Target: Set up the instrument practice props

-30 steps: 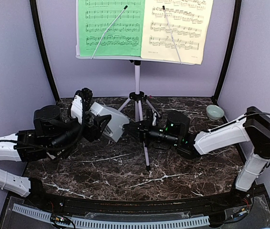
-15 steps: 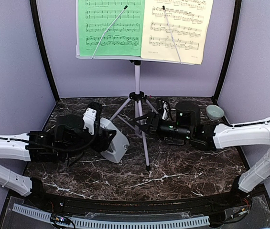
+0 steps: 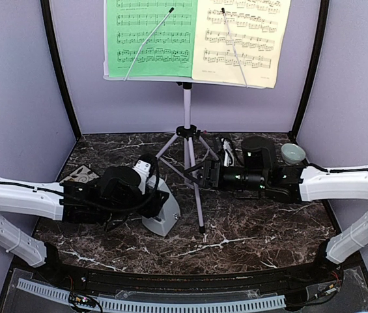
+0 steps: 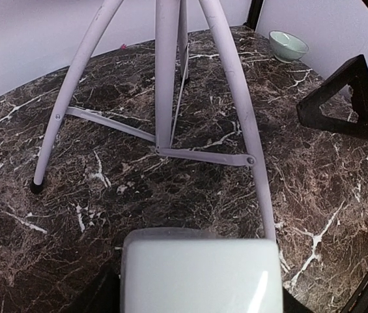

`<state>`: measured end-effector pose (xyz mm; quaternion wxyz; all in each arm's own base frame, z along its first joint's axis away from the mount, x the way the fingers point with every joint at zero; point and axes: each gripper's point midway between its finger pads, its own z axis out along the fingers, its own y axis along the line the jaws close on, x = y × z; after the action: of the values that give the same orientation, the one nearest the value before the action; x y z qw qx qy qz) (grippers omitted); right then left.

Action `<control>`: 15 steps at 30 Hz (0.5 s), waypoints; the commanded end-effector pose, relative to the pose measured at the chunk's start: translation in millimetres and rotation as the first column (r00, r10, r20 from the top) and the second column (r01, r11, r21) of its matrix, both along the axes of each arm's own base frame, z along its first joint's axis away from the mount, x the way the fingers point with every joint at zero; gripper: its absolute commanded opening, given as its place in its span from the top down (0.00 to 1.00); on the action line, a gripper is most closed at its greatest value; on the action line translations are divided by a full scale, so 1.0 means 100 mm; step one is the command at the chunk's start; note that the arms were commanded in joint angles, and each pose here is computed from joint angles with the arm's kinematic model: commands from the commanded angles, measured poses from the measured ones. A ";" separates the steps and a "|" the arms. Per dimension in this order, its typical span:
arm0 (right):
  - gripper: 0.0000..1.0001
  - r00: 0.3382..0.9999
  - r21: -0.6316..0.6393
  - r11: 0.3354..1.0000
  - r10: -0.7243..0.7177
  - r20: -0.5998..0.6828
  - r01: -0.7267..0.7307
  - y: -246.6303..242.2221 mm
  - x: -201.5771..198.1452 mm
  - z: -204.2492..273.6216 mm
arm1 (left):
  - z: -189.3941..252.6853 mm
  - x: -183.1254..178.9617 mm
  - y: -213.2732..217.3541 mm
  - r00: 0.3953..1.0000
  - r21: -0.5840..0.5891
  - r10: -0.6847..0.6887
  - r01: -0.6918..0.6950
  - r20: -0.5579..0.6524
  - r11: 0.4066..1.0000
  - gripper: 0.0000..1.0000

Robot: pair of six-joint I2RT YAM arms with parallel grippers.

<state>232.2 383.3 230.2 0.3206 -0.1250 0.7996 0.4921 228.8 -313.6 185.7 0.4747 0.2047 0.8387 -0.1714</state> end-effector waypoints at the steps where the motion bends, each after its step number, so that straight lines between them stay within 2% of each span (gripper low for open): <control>1: 0.23 0.997 0.018 1.000 0.004 0.079 -0.005 -0.03 0.00 0.26 | 0.44 0.12 -0.17 0.998 -0.171 0.022 -0.012 0.057 0.985 0.99; 7: 0.22 0.996 0.001 1.000 0.002 0.090 -0.002 -0.05 0.00 0.27 | 0.35 0.14 -0.32 0.999 -0.165 -0.009 0.016 0.043 0.986 0.95; 9: 0.22 0.995 -0.003 1.000 -0.001 0.099 0.001 -0.06 0.01 0.28 | 0.33 0.14 -0.34 0.999 -0.168 -0.014 0.020 0.039 0.986 0.89; 11: 0.21 0.994 -0.008 1.000 -0.003 0.110 0.004 -0.07 0.02 0.31 | 0.30 0.13 -0.37 0.999 -0.160 -0.027 0.032 0.035 0.987 0.78; 15: 0.20 0.993 -0.021 1.000 -0.002 0.120 0.004 -0.06 0.03 0.34 | 0.29 0.10 -0.38 0.999 -0.157 -0.046 0.049 0.023 0.986 0.38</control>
<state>230.6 376.9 234.3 0.3354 -0.1497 0.8030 0.4694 230.1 -334.2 160.3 0.4483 0.2197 0.8470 -0.1827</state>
